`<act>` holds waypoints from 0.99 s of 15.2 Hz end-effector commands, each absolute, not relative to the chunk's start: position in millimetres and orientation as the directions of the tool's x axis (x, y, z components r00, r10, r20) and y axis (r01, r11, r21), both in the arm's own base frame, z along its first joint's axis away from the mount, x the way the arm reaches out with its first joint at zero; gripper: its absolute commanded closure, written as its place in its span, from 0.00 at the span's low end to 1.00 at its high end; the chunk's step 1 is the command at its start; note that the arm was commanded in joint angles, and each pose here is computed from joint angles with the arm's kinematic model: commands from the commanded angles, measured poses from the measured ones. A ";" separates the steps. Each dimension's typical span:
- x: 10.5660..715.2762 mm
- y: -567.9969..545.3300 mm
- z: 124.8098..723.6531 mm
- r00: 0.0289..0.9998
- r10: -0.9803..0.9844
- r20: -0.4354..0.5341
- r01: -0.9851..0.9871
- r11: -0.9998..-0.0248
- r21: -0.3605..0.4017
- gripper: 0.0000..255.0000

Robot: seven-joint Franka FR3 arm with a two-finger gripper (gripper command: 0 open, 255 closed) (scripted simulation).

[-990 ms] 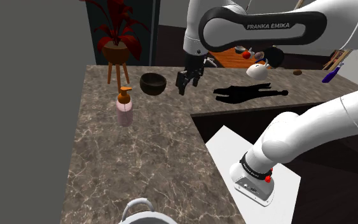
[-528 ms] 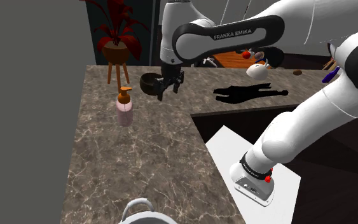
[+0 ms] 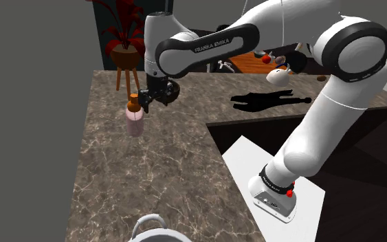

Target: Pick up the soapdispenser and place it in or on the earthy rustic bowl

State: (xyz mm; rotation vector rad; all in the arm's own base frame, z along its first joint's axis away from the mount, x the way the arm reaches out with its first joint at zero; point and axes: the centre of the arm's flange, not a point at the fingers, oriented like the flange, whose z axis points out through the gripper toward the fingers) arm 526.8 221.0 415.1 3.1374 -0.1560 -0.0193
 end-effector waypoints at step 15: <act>587.6 264.8 339.5 0.987 -0.159 0.006 -0.159 -0.987 -0.020 0.00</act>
